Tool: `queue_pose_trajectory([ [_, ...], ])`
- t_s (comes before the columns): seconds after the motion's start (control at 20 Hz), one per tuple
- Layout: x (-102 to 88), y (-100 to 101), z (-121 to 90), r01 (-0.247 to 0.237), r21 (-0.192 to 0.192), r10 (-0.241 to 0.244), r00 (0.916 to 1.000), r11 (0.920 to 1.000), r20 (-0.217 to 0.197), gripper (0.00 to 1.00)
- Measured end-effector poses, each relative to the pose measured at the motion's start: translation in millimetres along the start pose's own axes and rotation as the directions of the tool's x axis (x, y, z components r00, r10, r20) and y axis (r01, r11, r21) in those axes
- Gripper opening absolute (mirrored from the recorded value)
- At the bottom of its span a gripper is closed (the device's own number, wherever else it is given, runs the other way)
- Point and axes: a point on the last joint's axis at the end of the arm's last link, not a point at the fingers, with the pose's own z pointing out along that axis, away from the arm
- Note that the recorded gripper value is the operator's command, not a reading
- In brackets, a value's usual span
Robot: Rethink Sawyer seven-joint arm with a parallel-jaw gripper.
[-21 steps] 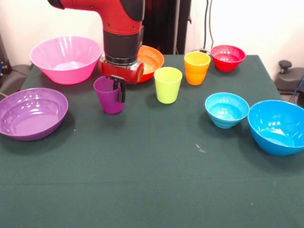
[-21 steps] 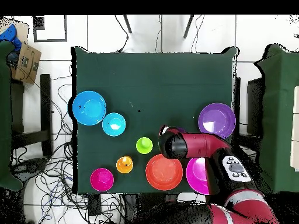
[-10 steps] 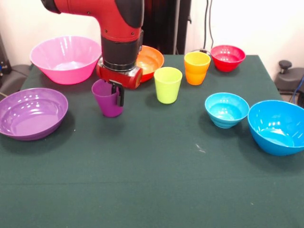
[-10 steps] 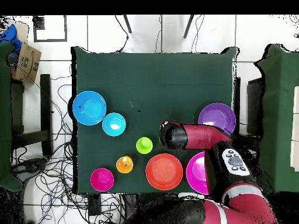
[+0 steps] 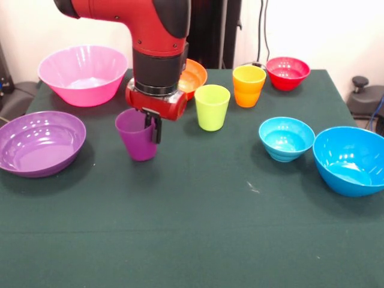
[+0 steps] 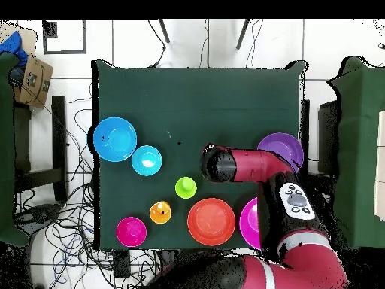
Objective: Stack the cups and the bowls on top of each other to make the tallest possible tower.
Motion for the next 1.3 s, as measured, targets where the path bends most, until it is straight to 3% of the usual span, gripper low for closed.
queue_pose_trajectory([
  [0.75, -14.6, 58, -31, 0.001, -0.043, 0.001, 0.9987, 0.9991, 0.050, 0.00],
  [1.3, -23.0, 62, -29, -0.009, -0.050, 0.012, 0.9982, 0.9987, 0.059, 0.00],
])
